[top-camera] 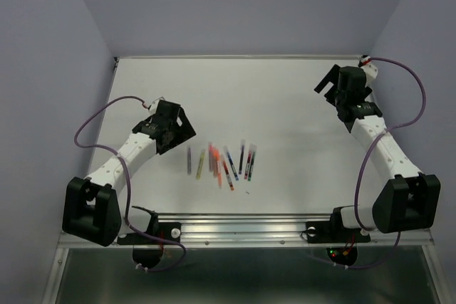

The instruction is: Open the pen caps

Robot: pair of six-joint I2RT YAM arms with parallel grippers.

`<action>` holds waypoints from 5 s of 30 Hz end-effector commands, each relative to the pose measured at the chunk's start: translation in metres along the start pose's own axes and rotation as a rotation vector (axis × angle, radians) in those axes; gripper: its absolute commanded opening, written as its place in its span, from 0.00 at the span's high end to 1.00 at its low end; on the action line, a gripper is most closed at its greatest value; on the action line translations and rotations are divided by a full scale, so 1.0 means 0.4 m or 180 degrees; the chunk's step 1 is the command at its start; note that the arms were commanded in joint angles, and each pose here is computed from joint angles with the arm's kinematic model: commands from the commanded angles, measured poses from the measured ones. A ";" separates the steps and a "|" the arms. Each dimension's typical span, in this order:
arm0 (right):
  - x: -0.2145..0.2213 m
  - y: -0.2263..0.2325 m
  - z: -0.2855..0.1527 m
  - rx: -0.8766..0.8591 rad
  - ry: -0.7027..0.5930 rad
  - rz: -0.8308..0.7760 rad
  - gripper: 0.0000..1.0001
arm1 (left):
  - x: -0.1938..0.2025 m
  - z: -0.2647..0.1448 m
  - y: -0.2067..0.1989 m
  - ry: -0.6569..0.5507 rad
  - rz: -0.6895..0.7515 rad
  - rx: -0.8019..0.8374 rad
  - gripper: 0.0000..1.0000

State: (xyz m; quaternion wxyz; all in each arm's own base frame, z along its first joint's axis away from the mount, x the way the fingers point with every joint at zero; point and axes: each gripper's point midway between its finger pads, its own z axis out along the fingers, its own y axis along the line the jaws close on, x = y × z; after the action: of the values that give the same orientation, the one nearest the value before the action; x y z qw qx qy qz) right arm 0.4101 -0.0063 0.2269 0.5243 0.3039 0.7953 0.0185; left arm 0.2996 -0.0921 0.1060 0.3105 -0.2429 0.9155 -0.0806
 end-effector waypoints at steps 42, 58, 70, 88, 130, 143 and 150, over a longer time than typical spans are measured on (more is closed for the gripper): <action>0.028 -0.033 0.057 0.0209 -0.0001 -0.0330 0.00 | 0.289 0.134 0.120 0.1076 0.0762 -0.0674 0.73; 0.085 0.169 -0.025 -0.1430 0.0475 -0.0653 0.00 | -0.055 0.015 -0.120 -0.0368 0.0954 0.0098 1.00; 0.094 0.429 -0.451 -0.4865 0.0783 -0.0411 0.00 | 0.051 -0.359 -0.543 -0.0748 0.2112 0.3468 1.00; 0.141 0.530 -0.485 -0.4829 0.0767 -0.0525 0.34 | 0.117 -0.402 -0.635 -0.0532 0.2027 0.3962 1.00; 0.195 0.562 -0.430 -0.4507 0.0995 -0.0448 0.99 | 0.126 -0.382 -0.658 -0.0448 0.1847 0.3970 1.00; -0.017 0.577 -0.253 -0.3738 0.0235 -0.0007 0.99 | 0.336 -0.351 -0.522 0.0383 0.1712 0.3940 1.00; -0.128 0.579 -0.202 -0.3670 -0.0029 0.0004 0.99 | 0.383 -0.338 -0.465 0.0610 0.1644 0.3799 1.00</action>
State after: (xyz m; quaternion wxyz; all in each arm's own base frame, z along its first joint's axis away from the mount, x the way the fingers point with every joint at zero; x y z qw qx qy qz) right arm 0.3814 0.2645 0.2910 0.3951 -0.0880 0.7396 0.5377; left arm 0.2605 -0.3233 0.2261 0.4502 0.1485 0.7359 -0.4834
